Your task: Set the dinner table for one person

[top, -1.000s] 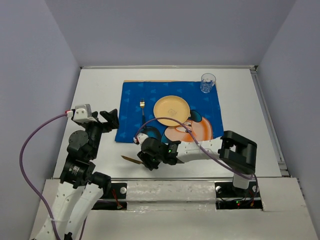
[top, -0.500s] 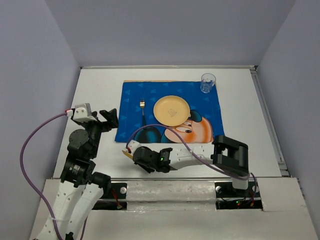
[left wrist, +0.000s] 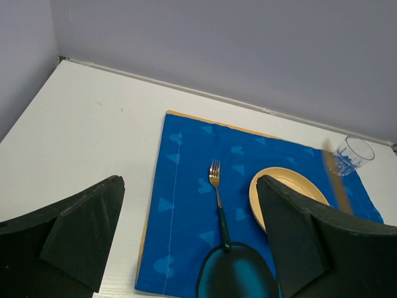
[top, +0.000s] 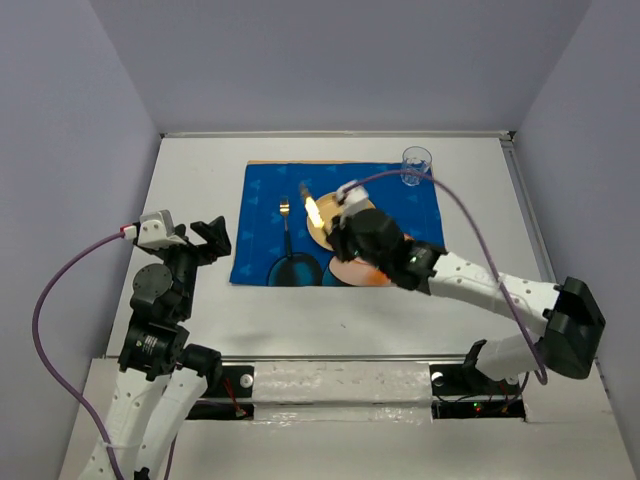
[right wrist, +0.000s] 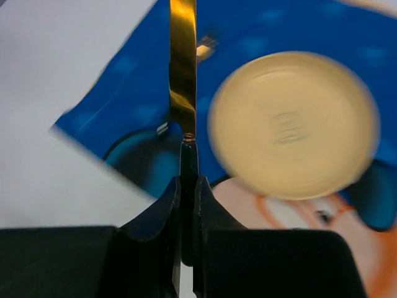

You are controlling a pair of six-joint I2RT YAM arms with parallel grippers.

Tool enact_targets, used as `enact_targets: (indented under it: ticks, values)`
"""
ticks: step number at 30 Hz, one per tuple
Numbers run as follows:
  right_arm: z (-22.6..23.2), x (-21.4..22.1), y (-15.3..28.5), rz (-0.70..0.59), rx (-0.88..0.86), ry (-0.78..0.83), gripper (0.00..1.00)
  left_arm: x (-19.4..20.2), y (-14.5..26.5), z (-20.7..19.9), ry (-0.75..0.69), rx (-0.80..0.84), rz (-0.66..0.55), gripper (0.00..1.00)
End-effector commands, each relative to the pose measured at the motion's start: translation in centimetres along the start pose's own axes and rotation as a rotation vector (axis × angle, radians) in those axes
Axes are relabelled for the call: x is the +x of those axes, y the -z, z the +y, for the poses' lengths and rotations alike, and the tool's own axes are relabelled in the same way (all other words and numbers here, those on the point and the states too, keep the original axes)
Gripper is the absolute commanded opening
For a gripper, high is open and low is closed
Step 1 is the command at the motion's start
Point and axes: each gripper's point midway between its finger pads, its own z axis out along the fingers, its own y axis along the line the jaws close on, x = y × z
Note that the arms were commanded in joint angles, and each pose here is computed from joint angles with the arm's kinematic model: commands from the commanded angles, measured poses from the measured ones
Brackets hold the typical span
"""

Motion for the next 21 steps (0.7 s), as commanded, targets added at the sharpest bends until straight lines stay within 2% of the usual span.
enact_targets:
  ticks: [1, 5, 7, 10, 17, 21]
  values:
    - [-13.5, -2.8, -0.8, -0.099, 0.345, -0.194, 0.0, -1.3, -0.2, -0.7, 0.016, 0.028, -0.04, 0.99]
    - [-21.4, -2.2, -1.4, -0.075, 0.482, -0.289, 0.0, -1.3, 0.0, -1.0, 0.01, 0.05, -0.038, 0.99]
    - [-25.2, -0.7, -2.0, -0.025, 0.538, -0.312, 0.0, -1.2, 0.0, -1.1, 0.009, 0.056, -0.038, 0.99]
    - [-28.5, 2.1, -2.7, 0.048, 0.578, -0.354, 0.0, -1.2, 0.0, -1.2, 0.01, 0.06, -0.037, 0.99]
    - [-30.9, 6.5, -3.7, 0.158, 0.612, -0.383, 0.0, -1.0, -0.1, -1.5, 0.011, 0.074, -0.03, 0.99]
    - [-30.8, 8.1, -4.3, 0.197, 0.609, -0.404, 0.0, -1.0, -0.1, -1.4, 0.009, 0.072, -0.029, 0.99]
